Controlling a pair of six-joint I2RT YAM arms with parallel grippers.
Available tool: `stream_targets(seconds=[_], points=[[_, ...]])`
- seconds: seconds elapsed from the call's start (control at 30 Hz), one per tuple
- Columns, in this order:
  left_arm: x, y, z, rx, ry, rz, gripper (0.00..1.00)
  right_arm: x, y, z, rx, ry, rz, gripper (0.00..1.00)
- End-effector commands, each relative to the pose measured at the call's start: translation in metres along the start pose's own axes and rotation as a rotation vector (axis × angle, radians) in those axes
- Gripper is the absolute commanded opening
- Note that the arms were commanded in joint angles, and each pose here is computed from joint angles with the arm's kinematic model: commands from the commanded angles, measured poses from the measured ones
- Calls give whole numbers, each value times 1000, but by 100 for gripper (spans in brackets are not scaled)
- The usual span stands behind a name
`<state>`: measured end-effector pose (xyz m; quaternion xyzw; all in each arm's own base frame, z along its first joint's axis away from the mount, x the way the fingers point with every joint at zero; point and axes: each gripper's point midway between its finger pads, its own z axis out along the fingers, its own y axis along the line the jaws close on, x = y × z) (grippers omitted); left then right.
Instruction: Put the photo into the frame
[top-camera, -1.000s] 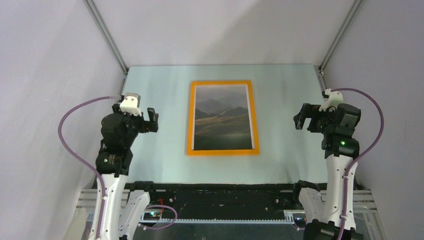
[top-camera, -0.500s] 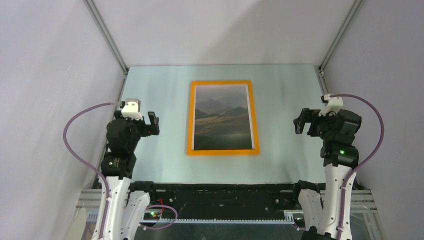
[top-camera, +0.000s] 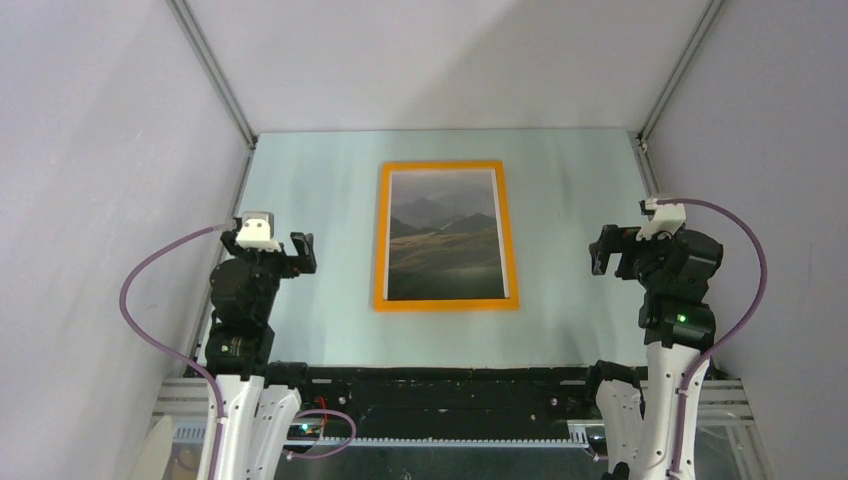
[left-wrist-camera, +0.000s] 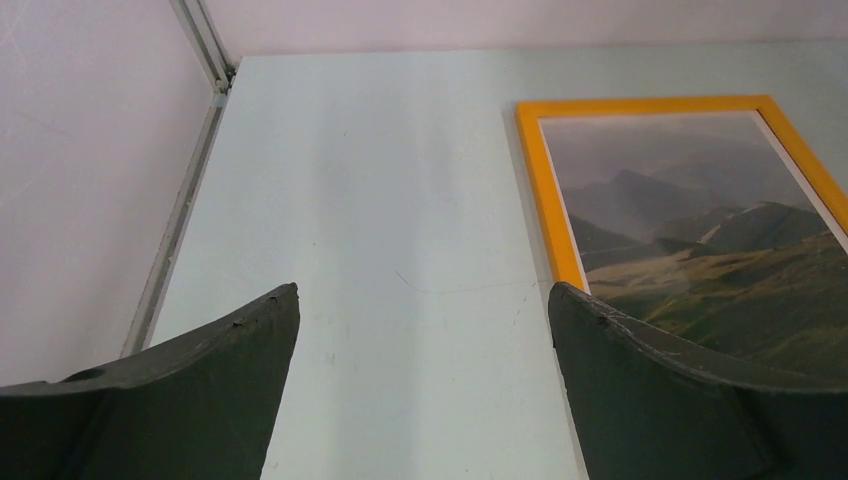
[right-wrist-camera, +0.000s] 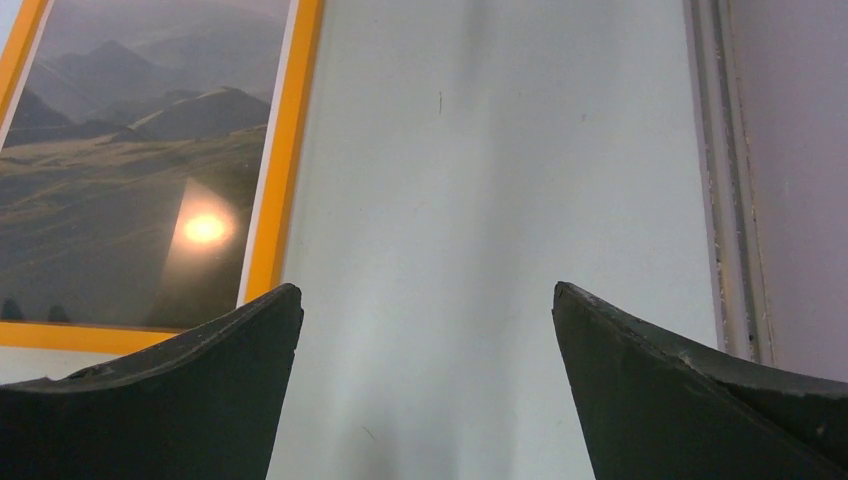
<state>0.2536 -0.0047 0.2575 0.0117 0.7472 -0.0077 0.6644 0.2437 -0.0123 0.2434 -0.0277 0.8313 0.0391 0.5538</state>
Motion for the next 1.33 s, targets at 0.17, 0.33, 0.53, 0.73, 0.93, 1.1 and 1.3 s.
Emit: stream_targets(seconds=[0.17,0.33,0.53,0.73,0.93,1.1,1.3], points=[[-5,4,3,-20,-33,16,98,-2,-3,2,-2,-7,-47,100],[-3,4,4,-21,-28,16,98,-3,0,-1,-11,-14,-56,100],[-3,4,4,-20,-28,18,99,-2,1,0,-21,-11,-57,100],[-3,5,4,-22,-28,19,98,-2,2,0,-26,-9,-56,100],[-3,5,5,-21,-27,21,98,-1,2,0,-30,-6,-55,100],[-3,5,4,-21,-28,24,98,0,2,1,-29,-1,-53,100],[-3,5,3,-21,-31,28,98,-1,2,1,-27,-3,-50,100]])
